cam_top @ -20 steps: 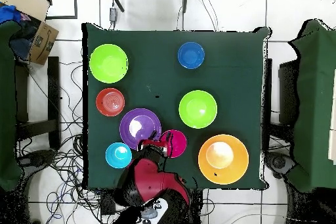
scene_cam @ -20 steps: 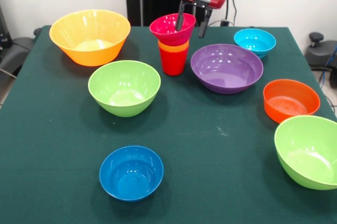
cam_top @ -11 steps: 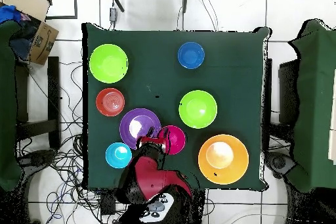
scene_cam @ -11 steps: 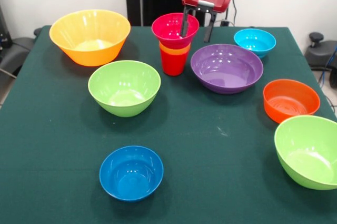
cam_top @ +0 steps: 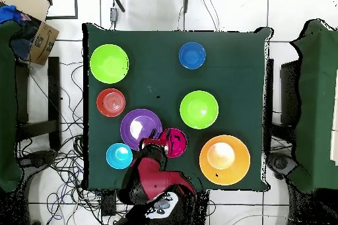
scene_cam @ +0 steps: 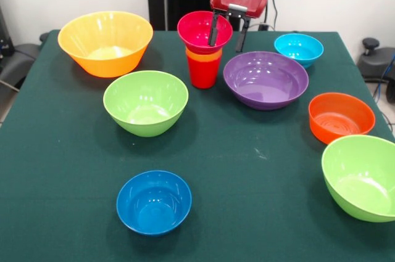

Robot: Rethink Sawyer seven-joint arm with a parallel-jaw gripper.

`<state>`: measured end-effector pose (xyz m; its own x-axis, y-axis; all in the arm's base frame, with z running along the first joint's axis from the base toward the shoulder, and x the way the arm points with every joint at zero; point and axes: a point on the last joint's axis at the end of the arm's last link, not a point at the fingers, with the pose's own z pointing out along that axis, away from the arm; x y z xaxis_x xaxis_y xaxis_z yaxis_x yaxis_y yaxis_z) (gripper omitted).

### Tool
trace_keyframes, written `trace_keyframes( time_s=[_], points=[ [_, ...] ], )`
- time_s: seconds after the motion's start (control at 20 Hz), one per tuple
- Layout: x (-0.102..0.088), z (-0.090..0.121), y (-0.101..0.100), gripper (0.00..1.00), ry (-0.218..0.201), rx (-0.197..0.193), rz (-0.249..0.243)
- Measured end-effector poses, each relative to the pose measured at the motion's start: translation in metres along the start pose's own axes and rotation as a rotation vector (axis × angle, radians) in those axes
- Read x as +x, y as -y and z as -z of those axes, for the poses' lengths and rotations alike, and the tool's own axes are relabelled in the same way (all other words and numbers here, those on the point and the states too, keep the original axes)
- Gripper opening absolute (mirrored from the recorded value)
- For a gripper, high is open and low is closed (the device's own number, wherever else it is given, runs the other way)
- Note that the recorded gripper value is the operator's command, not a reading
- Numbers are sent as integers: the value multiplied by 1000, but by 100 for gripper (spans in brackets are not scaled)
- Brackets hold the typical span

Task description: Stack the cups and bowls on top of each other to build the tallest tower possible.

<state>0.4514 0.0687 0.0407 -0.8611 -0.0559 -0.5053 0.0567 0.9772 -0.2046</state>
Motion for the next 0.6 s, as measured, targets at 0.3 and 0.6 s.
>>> trace_keyframes(
  time_s=[0.3, 0.6],
  points=[
    [5, 4, 0, 100, -12, 1, -2],
    [13, 7, 0, 100, -40, 5, -3]
  ],
)
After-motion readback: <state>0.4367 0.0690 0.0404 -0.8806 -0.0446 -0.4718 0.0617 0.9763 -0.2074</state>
